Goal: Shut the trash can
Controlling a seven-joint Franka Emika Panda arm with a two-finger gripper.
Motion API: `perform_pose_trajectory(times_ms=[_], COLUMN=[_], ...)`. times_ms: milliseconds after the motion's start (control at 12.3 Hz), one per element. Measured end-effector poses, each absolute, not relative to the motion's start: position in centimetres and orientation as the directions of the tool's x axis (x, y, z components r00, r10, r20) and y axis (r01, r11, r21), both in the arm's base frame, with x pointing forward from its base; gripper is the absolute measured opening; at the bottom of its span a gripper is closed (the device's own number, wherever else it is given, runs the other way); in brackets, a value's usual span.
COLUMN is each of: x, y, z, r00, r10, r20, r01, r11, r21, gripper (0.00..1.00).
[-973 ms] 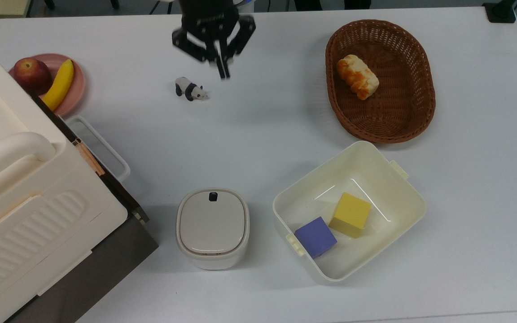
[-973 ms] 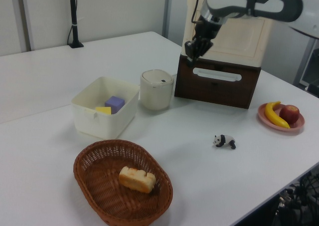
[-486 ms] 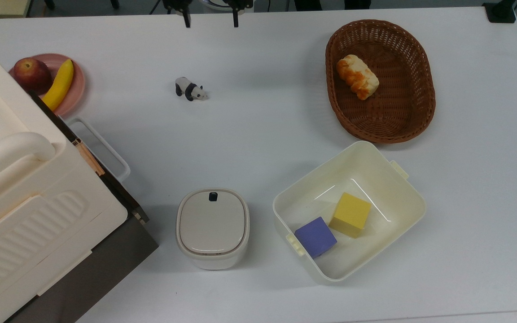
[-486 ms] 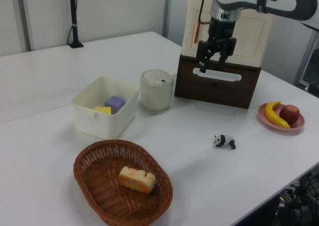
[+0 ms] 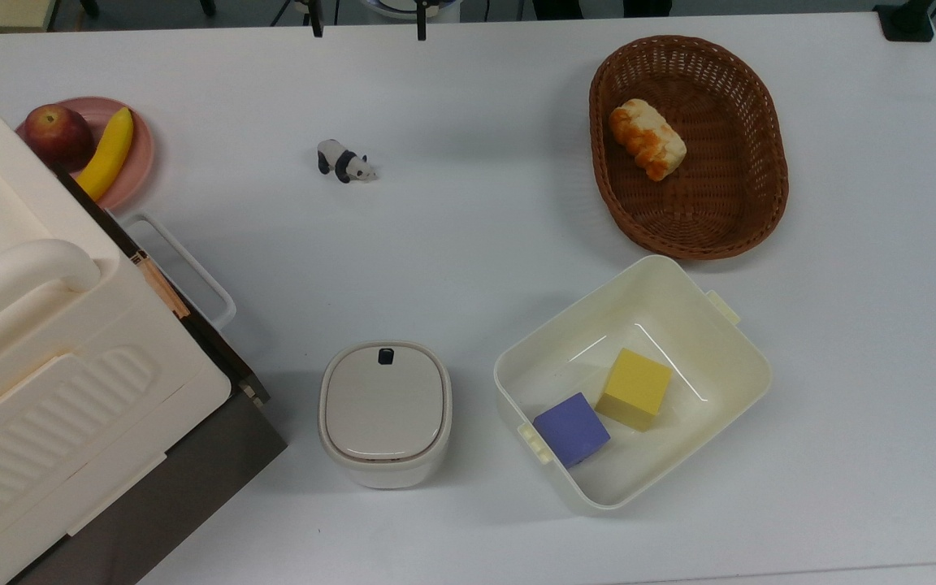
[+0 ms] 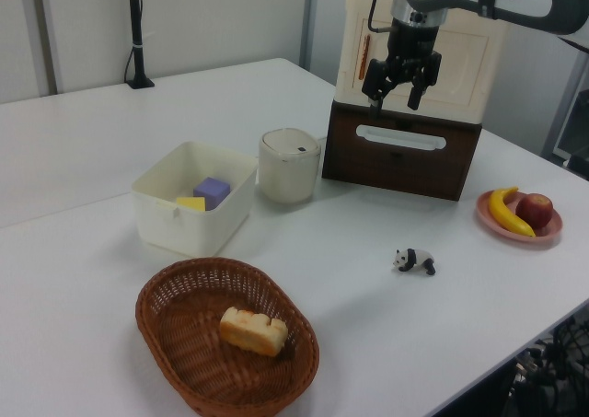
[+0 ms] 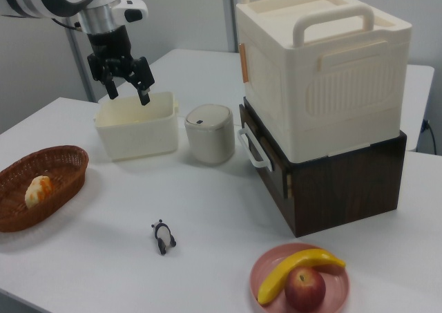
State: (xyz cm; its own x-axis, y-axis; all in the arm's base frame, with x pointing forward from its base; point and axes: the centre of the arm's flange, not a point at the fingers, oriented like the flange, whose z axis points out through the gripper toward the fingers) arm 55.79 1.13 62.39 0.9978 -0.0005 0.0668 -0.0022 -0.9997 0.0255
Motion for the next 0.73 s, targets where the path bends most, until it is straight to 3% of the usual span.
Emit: perform_pose_trajectory(times_ms=[729], x=[55.5], y=[2.3], z=[61.9], r00=[0.999], r10=[0.023], r20=[0.033], r01=[0.022], r11=[-0.999], r21=[0.027], gripper=[1.00])
